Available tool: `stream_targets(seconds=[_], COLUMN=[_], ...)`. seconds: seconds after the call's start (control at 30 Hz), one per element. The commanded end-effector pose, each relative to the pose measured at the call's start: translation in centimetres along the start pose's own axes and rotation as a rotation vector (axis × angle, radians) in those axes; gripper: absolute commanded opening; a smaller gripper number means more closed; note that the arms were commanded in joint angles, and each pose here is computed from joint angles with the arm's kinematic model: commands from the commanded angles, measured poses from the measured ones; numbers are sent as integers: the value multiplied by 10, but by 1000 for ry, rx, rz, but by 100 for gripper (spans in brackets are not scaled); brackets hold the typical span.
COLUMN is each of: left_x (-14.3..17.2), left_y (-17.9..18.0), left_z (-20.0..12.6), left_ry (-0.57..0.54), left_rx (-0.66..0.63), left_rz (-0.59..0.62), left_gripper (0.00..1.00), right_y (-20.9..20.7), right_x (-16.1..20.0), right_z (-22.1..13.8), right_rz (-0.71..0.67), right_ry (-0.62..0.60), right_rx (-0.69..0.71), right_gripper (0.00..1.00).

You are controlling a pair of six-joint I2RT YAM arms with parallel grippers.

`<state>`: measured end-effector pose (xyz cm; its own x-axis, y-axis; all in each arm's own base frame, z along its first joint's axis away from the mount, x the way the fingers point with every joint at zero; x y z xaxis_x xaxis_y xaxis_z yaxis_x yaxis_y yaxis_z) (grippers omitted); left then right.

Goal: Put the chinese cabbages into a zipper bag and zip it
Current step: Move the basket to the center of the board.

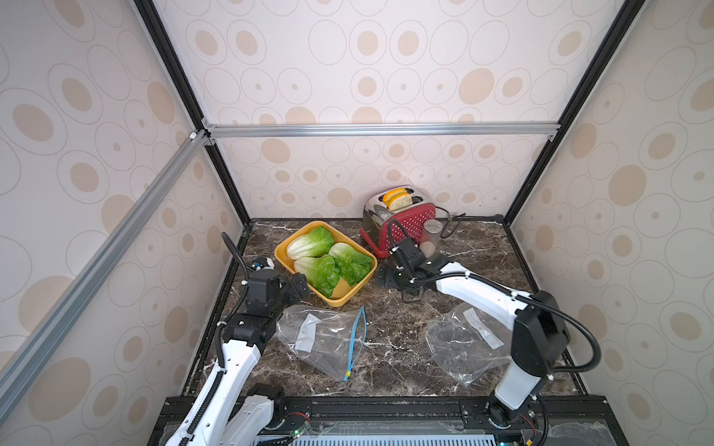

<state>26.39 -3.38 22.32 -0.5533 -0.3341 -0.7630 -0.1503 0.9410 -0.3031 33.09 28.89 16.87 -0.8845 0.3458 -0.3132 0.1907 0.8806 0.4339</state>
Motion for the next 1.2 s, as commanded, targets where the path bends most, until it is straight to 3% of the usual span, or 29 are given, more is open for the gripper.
stream_targets(seconds=[0.0, 0.23, 0.47, 0.77, 1.17], left_x=[11, 17, 17, 19, 21], left_y=[-6, -9, -8, -4, -2], left_z=[-2, -1, -2, -2, -4], left_ry=[38, 70, 59, 58, 68], left_rx=[6, 11, 12, -9, -19], left_rz=[-10, 15, 16, 16, 18], left_gripper=[99, 99, 99, 99, 99], right_y=[23, 52, 50, 20, -34], right_x=[4, 11, 12, -9, -49], right_z=[20, 72, 98, 90, 67], right_rz=[71, 71, 42, 17, -78], right_ry=[-14, 22, 35, -4, 3], right_rx=[24, 60, 131, 212, 279], right_gripper=[92, 78, 55, 28, 14])
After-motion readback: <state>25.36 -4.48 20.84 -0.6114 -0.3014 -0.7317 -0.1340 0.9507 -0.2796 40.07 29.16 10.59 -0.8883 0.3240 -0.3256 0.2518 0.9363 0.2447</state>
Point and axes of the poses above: each gripper's point midway between its finger pads, its own z axis out along the fingers, its own y axis along the line the jaws close on, x = y × z, the point moved 4 cm from there along -z, back along the fingers, and after that the axes turned 8 degrees about z, right-handed, at the moved point
